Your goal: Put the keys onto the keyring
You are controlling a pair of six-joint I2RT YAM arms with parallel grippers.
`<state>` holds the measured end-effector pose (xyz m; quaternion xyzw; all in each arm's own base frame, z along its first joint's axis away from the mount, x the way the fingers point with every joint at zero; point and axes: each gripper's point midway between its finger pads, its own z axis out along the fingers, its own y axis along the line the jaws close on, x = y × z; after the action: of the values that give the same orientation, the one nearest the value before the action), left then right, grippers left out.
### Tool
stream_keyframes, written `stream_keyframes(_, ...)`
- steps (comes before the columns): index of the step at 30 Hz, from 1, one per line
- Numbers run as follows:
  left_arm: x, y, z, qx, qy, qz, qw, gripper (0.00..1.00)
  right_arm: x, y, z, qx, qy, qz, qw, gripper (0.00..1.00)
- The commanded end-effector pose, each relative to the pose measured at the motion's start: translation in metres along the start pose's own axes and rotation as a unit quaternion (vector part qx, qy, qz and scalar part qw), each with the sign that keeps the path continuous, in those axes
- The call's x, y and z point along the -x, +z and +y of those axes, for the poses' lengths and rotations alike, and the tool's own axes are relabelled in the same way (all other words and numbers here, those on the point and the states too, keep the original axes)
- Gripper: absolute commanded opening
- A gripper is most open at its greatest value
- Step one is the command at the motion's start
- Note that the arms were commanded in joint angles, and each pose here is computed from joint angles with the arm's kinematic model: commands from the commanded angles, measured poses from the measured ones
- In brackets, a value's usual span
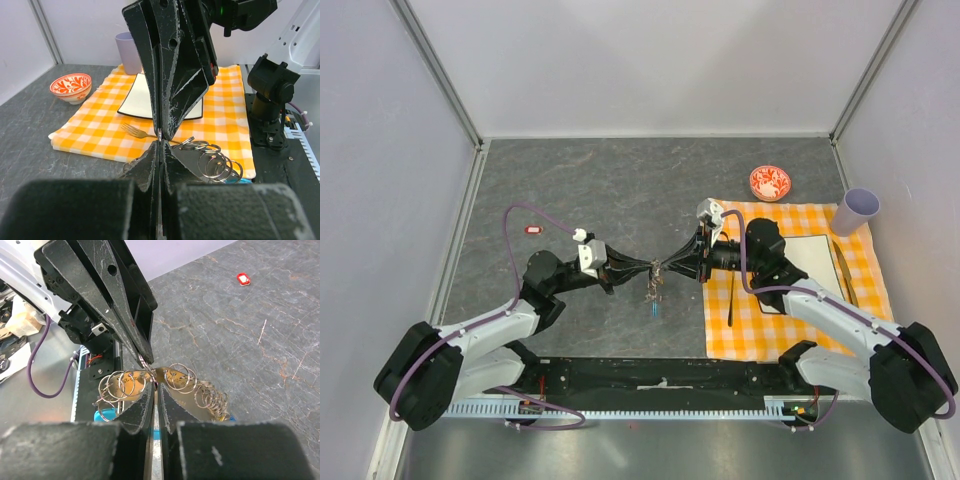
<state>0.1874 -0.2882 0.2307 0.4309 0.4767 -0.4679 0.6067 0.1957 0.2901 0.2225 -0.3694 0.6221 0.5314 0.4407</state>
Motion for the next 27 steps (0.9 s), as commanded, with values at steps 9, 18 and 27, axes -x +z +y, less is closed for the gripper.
stream_keyframes(9,0.061,0.006,-0.009,-0.028,0.063,-0.088,0.994,0.02,-0.001,0.003,0.005,0.018,-0.008,-0.014,1.0,0.0)
stream_keyframes(18,0.056,0.006,-0.014,-0.04,0.051,-0.089,0.994,0.02,0.0,0.007,0.005,0.009,-0.011,-0.015,1.0,0.0)
stream_keyframes(27,0.054,0.006,-0.015,-0.044,0.047,-0.091,0.994,0.02,0.003,0.003,0.002,-0.014,-0.04,-0.008,0.999,0.28)
